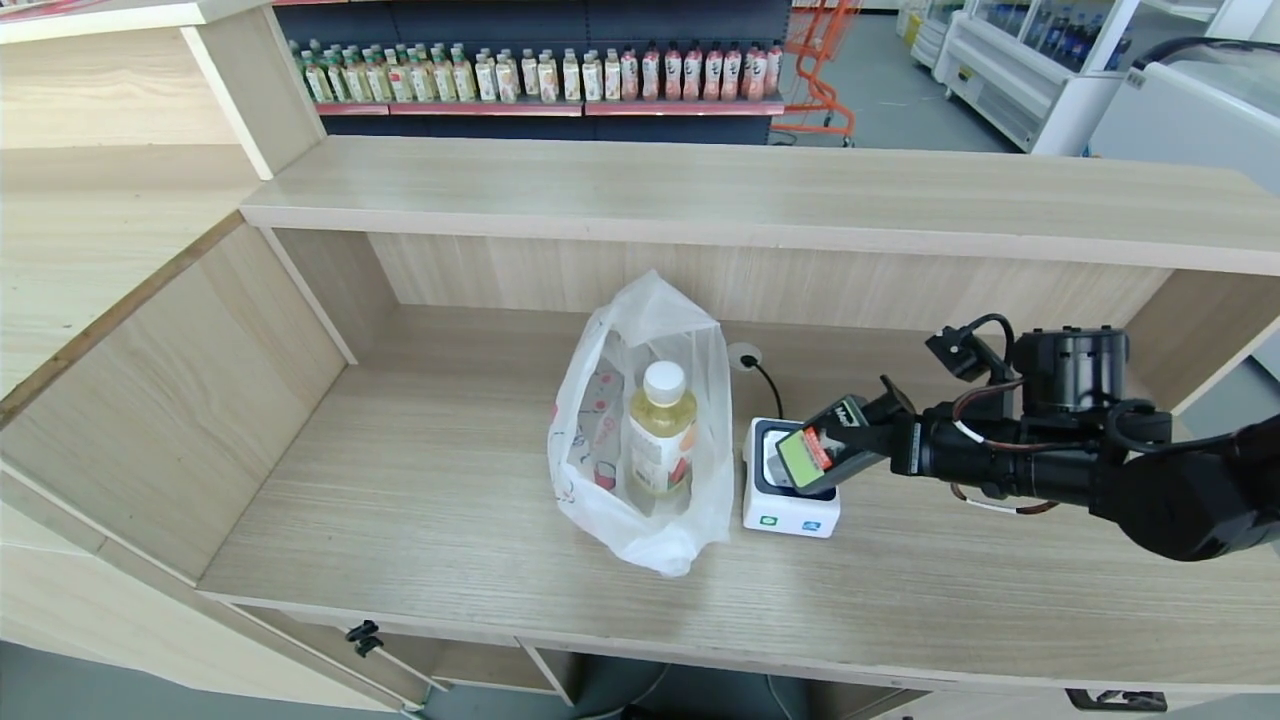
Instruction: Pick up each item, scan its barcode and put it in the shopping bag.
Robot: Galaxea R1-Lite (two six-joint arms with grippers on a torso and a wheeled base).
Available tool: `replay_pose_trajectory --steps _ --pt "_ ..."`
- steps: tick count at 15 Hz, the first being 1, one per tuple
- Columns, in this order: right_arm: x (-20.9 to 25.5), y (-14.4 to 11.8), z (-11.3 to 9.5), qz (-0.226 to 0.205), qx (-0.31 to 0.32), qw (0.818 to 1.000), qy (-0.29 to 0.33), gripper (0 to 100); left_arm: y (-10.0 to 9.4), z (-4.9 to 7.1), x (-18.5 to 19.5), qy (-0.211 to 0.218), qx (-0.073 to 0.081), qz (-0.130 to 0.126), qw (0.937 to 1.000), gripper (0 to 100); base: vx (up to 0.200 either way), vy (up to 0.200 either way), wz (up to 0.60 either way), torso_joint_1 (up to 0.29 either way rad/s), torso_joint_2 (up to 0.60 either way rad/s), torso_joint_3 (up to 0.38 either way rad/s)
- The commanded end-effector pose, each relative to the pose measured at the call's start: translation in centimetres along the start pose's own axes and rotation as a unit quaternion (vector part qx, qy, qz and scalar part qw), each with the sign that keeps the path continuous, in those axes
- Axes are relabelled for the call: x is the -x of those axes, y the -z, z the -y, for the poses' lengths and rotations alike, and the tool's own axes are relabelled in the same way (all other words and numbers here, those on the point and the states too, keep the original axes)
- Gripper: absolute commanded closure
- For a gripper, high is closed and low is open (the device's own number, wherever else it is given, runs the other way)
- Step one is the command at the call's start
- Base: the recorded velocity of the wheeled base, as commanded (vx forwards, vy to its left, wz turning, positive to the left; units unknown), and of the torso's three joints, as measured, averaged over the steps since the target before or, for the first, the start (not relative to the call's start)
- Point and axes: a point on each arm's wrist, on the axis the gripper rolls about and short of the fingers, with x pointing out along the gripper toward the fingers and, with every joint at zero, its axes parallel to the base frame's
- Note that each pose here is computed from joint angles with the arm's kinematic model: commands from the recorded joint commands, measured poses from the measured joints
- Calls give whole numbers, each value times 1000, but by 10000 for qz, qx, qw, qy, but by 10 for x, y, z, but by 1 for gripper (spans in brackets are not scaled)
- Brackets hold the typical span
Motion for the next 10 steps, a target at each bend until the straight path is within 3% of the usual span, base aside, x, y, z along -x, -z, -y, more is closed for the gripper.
replay_pose_trajectory --steps 1,2,4,7,10 --pt "-2 1 1 -46 -35 10000 8 100 0 0 0 -4 -2 1 10000 0 0 0 0 0 0 0" --pt "0 -4 -1 37 -25 10000 -18 100 0 0 0 -4 -3 -6 10000 0 0 0 0 0 0 0" --pt "17 -28 -27 466 -178 9983 -284 100 0 0 0 -4 -2 1 10000 0 0 0 0 0 0 0" --pt "51 -46 -51 932 515 9936 -382 100 0 0 0 -4 -2 1 10000 0 0 0 0 0 0 0" --pt "69 -45 -59 986 580 9927 -375 100 0 0 0 -4 -2 1 10000 0 0 0 0 0 0 0"
